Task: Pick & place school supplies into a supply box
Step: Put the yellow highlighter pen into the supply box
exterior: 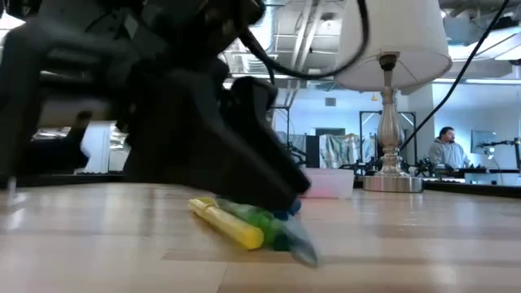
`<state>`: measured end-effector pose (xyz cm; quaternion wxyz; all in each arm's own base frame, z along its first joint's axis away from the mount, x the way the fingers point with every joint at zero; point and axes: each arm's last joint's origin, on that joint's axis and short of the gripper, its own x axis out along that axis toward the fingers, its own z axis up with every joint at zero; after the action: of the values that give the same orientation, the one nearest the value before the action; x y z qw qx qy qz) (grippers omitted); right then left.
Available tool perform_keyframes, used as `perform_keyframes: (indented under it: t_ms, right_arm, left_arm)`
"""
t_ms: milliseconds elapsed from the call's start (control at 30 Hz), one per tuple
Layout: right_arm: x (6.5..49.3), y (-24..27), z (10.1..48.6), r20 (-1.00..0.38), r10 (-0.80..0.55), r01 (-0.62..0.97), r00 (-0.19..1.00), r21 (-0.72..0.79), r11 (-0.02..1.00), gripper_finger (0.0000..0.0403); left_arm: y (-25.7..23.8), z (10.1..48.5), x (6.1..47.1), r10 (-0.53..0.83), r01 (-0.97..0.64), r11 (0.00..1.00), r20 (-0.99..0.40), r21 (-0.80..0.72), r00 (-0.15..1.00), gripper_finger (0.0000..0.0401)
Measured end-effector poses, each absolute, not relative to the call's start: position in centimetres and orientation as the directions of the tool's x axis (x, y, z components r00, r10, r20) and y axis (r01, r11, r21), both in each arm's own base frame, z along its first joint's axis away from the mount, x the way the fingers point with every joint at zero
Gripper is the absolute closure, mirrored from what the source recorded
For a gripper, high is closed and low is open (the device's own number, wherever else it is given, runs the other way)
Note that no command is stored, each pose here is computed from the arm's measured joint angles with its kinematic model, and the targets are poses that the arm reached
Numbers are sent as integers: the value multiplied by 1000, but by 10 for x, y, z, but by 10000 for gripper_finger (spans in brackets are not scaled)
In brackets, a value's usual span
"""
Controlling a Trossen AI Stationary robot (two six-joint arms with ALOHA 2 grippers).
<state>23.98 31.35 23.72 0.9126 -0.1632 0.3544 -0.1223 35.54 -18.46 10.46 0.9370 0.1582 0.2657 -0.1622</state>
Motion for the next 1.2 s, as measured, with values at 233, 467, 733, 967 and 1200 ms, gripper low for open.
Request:
perform_keyframes:
  t_ms: [233,467,733,967,1200]
  right_arm:
    - [238,316,235,-607,-334,102,721,-385,917,337]
    - [242,316,224,-618,-361,87,699,-427,900,337]
    - [249,311,224,-617,-370,103,694,-424,900,337]
    - [257,307,224,-618,-374,116,692,-416,902,337]
    - [263,303,224,-617,-382,126,688,-416,900,337]
  left_arm:
    - [-189,107,364,-194,404,886,-610,227,768,253]
    - [-190,110,359,-142,391,883,-645,261,751,253]
    - [-203,148,325,-8,298,903,-683,309,730,253]
    - [-229,166,280,92,137,954,-697,265,711,253]
    - [-236,160,271,115,-59,993,-697,104,708,253]
